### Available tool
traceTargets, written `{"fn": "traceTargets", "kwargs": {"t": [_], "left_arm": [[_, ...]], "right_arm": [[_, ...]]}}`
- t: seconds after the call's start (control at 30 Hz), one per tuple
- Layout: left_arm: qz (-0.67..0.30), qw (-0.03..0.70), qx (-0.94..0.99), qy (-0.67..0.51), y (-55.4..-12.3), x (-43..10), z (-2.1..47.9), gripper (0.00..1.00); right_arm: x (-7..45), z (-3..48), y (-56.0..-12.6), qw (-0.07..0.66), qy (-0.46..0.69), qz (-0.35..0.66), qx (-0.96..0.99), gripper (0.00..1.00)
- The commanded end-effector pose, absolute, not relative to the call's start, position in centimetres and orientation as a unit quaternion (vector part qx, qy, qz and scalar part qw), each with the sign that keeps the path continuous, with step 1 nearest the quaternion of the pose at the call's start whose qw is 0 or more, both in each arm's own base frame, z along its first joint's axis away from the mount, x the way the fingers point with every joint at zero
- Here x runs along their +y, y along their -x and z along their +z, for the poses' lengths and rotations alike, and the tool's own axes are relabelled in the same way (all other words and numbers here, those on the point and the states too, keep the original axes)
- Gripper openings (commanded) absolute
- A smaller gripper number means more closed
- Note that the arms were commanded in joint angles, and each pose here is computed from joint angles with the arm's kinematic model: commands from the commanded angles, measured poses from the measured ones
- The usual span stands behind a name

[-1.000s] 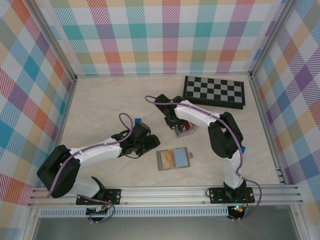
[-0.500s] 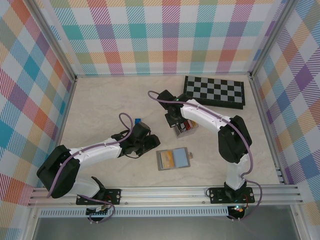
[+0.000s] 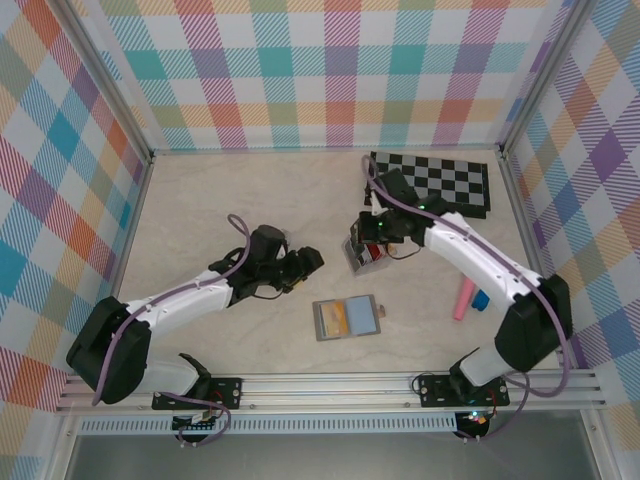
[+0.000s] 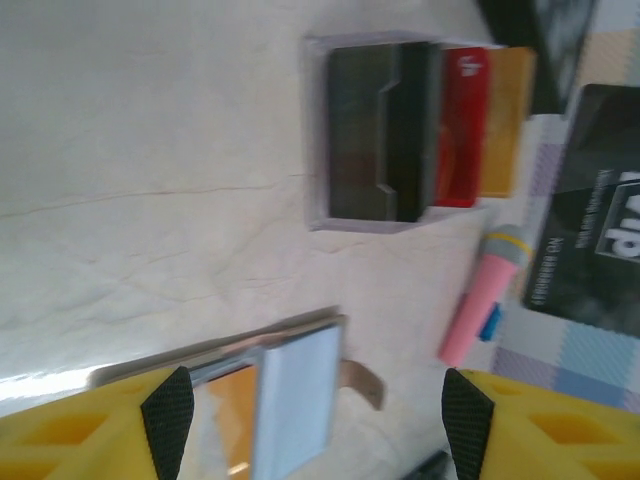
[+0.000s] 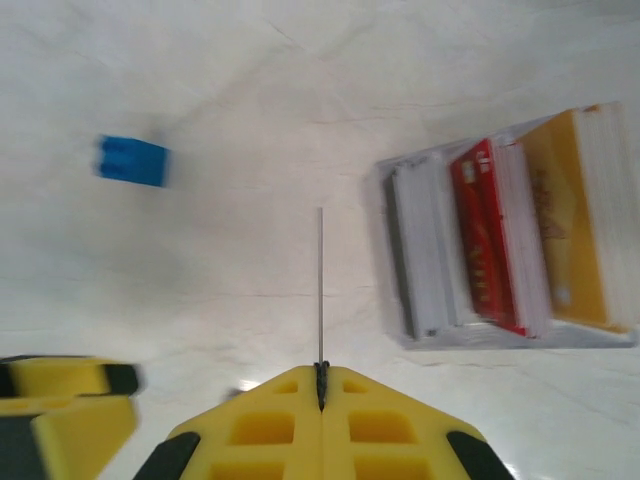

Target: Put the credit cards into the card holder

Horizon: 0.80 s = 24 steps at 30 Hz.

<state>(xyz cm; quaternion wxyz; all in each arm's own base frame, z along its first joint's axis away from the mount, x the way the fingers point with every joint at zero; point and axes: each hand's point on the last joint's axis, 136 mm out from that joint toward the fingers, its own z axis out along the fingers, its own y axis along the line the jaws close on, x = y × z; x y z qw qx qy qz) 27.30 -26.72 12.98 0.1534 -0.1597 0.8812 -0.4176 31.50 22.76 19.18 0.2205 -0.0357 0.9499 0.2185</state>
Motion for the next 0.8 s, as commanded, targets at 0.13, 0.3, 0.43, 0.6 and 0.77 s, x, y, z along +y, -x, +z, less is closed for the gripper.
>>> {"fn": "traceTargets", "kwargs": {"t": [0.13,0.3,0.43,0.6,0.77], "left_arm": [[-0.58,0.16,0.791,0.111,-29.7,-30.7,20.8,0.67],[-0.605,0.152,0.777,0.088,-30.0,-31.9,22.2,0.62],[-0.631,0.152,0.757,0.075,-30.0,-32.4,23.5,0.55],[-0.637,0.157,0.751,0.074,-30.1,-32.4,24.1,0.41],[-0.634,0.166,0.751,0.081,-30.2,-32.1,24.1,0.32]], "right_arm": [[25.1,24.1,-29.7,0.192,-0.023,0.453,0.87,0.03],[25.2,24.9,-29.0,0.181,-0.035,0.498,0.847,0.04],[25.3,24.8,-28.7,0.17,-0.037,0.514,0.84,0.04],[25.1,24.2,-28.8,0.162,-0.043,0.516,0.84,0.04],[24.8,23.5,-28.9,0.158,-0.049,0.512,0.843,0.04]]}}
